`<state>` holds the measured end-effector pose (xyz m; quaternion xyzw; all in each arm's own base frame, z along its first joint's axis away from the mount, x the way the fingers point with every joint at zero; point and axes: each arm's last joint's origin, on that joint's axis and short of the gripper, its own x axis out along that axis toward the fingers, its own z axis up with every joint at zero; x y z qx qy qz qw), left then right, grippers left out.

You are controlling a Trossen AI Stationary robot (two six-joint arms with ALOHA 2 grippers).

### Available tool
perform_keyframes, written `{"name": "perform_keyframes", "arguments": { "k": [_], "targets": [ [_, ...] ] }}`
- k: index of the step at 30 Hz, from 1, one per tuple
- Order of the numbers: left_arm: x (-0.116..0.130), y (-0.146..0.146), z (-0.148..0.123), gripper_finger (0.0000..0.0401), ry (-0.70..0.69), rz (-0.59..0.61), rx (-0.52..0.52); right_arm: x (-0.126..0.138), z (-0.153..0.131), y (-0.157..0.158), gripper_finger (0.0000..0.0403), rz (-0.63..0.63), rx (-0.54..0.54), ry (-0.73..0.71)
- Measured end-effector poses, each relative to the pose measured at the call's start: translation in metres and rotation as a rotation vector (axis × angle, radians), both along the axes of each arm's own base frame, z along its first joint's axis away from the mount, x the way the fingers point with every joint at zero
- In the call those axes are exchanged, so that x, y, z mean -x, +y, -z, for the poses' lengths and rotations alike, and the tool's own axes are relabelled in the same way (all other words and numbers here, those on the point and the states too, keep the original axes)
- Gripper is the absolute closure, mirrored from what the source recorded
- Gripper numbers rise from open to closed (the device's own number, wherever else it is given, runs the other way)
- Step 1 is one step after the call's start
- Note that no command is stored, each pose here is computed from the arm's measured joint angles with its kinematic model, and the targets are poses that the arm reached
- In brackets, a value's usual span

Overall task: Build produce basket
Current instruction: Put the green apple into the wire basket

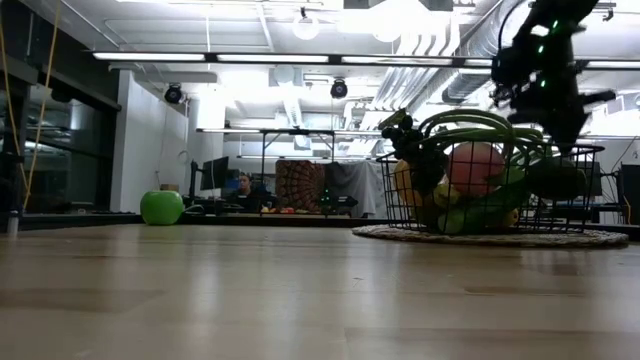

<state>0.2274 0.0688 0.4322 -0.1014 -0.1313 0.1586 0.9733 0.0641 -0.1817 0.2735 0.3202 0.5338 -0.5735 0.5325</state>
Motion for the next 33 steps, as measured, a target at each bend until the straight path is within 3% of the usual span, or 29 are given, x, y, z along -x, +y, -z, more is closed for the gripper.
{"name": "perform_keyframes", "arguments": {
  "k": [4, 8, 13, 25, 28, 33],
  "targets": [
    [0.0, 0.0, 0.0, 0.0401, -0.004, 0.0, -0.001, 0.008, 0.014, -0.011, 0.0403, 0.073, -0.119, 0.009],
    [0.0, 0.0, 0.0, 0.0401, -0.004, -0.001, -0.001, 0.006, 0.015, -0.012, 0.0403, 0.12, -0.113, -0.027],
    [0.0, 0.0, 0.0, 0.0401, -0.004, -0.001, -0.002, 0.003, 0.011, -0.012, 0.0403, 0.19, -0.077, -0.182],
    [0.008, -0.002, -0.006, 0.0401, -0.02, 0.003, -0.022, 0.001, -0.015, -0.002, 0.0403, 0.172, 0.091, -0.431],
    [0.019, -0.005, -0.009, 0.0401, -0.023, 0.006, -0.009, 0.005, -0.027, 0.009, 0.0403, 0.14, 0.123, -0.425],
    [0.049, -0.012, -0.014, 0.0401, 0.015, -0.017, 0.005, 0.013, -0.064, 0.034, 0.0403, 0.06, 0.322, -0.509]
  ]
}}
